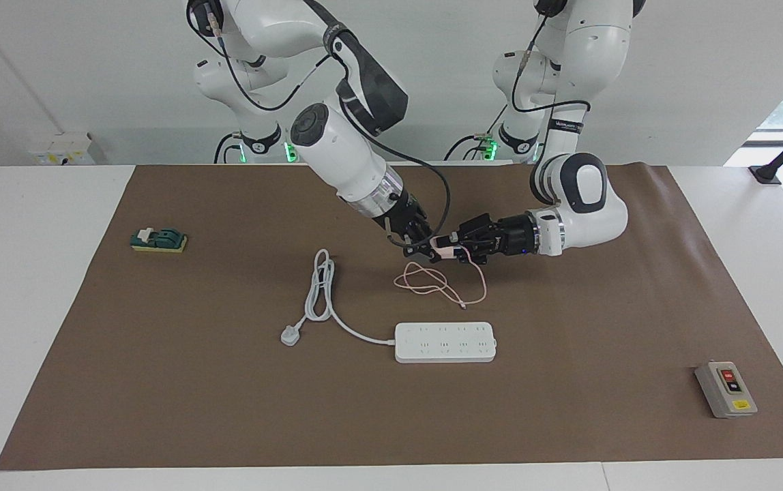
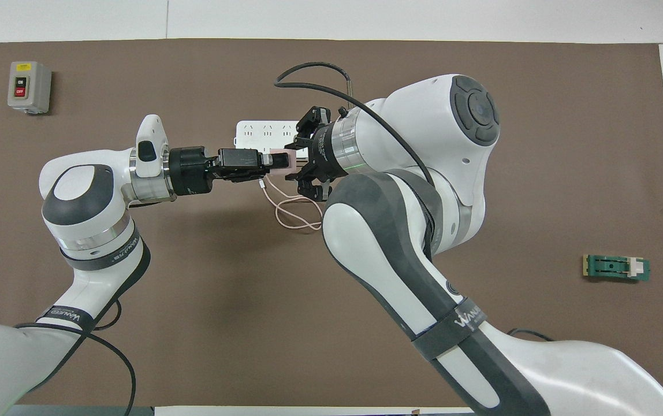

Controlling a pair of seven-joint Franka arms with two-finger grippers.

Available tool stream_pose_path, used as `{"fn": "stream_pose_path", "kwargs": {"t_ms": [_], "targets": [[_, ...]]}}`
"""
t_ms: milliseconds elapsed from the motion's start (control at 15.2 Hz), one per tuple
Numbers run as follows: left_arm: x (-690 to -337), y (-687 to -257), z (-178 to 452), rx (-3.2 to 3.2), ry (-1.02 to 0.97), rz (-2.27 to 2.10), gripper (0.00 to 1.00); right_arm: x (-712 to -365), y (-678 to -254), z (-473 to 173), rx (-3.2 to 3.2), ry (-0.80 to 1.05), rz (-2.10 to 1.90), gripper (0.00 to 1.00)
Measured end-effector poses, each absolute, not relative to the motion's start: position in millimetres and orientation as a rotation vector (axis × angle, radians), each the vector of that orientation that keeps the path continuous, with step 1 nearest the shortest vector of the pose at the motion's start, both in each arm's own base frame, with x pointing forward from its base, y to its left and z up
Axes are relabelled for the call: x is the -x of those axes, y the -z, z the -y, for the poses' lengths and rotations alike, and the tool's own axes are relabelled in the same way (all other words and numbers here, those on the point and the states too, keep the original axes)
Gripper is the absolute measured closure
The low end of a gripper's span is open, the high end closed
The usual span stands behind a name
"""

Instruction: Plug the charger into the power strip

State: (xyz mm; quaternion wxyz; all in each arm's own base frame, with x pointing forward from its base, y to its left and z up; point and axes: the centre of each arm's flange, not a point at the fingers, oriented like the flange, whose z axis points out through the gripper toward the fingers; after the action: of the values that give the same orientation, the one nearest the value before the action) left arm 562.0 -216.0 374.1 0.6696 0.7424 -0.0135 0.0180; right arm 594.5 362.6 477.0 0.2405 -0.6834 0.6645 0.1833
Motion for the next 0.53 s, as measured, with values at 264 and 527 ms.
{"fn": "stream_pose_path", "kwargs": {"t_ms": [264, 527], "targets": [[-571, -396, 194, -1.806, 0.016, 0.192, 0.68, -597, -474, -360, 1.867, -0.498, -1.826, 0.07], [-580, -427, 188, -2.002, 0.031, 0.436, 0.68, -597, -474, -360, 1.866, -0.497, -1.826, 0.00]]}}
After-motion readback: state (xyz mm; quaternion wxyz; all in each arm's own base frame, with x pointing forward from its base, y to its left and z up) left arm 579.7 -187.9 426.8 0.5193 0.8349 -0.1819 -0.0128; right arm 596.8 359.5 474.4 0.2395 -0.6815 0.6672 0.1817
